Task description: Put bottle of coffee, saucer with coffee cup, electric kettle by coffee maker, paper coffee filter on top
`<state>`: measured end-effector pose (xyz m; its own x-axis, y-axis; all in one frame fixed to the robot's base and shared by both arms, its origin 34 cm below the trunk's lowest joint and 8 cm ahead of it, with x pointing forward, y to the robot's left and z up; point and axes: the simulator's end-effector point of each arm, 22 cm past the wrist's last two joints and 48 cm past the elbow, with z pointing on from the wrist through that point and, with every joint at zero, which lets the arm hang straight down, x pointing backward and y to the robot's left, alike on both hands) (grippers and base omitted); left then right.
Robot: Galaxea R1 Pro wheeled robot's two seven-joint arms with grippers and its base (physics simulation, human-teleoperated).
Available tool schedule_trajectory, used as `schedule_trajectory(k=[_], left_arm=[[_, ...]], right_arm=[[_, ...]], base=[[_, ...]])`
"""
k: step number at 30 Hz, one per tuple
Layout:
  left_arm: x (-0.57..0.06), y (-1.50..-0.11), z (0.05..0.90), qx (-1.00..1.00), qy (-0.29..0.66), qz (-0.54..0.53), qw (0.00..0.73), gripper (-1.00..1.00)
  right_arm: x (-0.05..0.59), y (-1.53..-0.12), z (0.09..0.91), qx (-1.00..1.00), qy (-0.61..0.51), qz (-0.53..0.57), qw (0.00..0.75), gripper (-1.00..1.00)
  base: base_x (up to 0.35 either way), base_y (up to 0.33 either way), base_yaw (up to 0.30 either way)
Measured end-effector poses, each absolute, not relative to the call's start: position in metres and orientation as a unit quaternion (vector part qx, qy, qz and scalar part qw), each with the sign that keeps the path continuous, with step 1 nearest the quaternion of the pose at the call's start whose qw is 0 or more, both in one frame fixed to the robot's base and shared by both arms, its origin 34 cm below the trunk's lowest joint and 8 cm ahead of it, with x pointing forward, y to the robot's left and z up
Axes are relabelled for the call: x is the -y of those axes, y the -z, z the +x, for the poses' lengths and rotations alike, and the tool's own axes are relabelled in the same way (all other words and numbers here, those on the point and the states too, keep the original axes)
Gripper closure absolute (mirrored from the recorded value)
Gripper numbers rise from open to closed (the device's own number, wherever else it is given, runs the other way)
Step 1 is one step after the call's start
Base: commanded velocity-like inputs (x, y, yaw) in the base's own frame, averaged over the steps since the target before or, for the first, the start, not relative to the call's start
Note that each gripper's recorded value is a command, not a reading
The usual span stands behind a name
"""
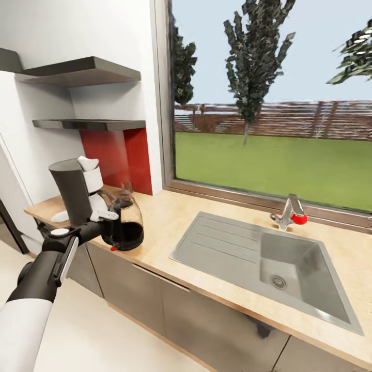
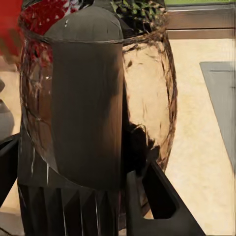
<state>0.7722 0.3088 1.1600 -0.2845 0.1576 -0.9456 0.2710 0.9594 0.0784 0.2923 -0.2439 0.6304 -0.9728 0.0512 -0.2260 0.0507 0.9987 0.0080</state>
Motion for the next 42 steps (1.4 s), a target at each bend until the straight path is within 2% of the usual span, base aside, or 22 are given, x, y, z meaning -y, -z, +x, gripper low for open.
schedule_trajectory(k=[19,28,42], left_arm=[[-0.321,-1.124,0.767,-0.806,0.033,0.13,0.577,1.0],[-0.325,-1.128,0.769,-0.798,0.02,0.119,0.591,1.0],[-0.324,-1.108,0.764,-0.808,0.025,0.118,0.577,1.0]], right_arm=[[0.239,-0.63,0.293,-0.993,-0.005,0.021,0.115,-1.0],[0.241,-0.631,0.292,-0.993,-0.004,0.021,0.114,-1.0],[0.241,-0.63,0.292,-0.993,-0.003,0.022,0.113,-1.0]], base=[[0.062,0.0,-0.008],[0.24,0.122,0.0],[0.082,0.033,0.0]])
